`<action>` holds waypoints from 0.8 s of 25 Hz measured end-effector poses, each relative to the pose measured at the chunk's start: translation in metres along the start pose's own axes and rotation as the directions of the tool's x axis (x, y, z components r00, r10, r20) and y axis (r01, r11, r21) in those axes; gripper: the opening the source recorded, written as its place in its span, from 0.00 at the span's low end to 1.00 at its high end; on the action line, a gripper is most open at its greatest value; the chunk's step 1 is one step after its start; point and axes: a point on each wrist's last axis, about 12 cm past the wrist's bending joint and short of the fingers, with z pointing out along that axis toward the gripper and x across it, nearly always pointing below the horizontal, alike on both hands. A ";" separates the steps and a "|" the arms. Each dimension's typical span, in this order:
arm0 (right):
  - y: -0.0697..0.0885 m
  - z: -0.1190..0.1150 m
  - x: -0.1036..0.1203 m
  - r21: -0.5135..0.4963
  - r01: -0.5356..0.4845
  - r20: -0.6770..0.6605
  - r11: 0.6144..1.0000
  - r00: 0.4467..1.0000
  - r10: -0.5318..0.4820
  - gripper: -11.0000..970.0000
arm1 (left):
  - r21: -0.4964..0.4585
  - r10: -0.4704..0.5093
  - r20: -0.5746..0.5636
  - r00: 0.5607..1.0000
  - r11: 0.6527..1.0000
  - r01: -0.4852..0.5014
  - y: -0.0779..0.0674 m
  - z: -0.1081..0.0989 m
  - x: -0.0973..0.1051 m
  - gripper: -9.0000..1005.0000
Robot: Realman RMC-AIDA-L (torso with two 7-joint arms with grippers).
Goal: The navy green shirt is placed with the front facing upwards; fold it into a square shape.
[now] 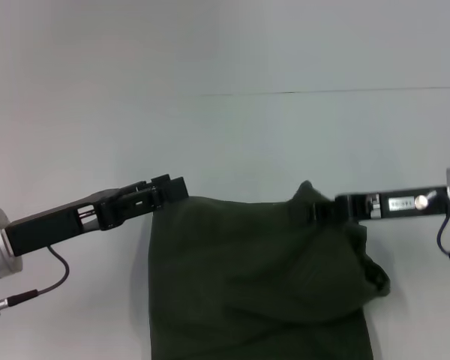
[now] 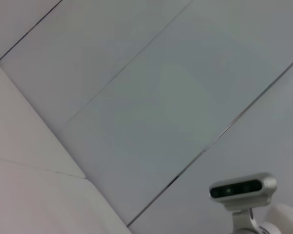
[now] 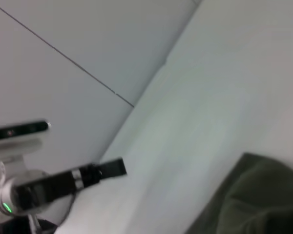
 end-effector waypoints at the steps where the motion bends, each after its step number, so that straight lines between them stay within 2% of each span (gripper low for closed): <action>1: -0.003 0.001 0.004 0.008 -0.008 -0.008 1.000 1.000 0.008 0.03 | 0.000 -0.002 0.000 1.000 1.000 0.002 0.000 0.000 0.000 0.90; 7: -0.013 -0.001 0.020 0.045 -0.048 -0.019 0.998 0.999 0.049 0.04 | -0.009 -0.008 -0.002 1.000 1.000 0.008 0.001 0.001 -0.001 0.90; 20: -0.015 -0.014 0.034 0.033 -0.067 -0.051 0.997 0.996 0.069 0.04 | 0.002 -0.018 -0.004 1.000 1.000 0.018 0.001 0.005 -0.001 0.90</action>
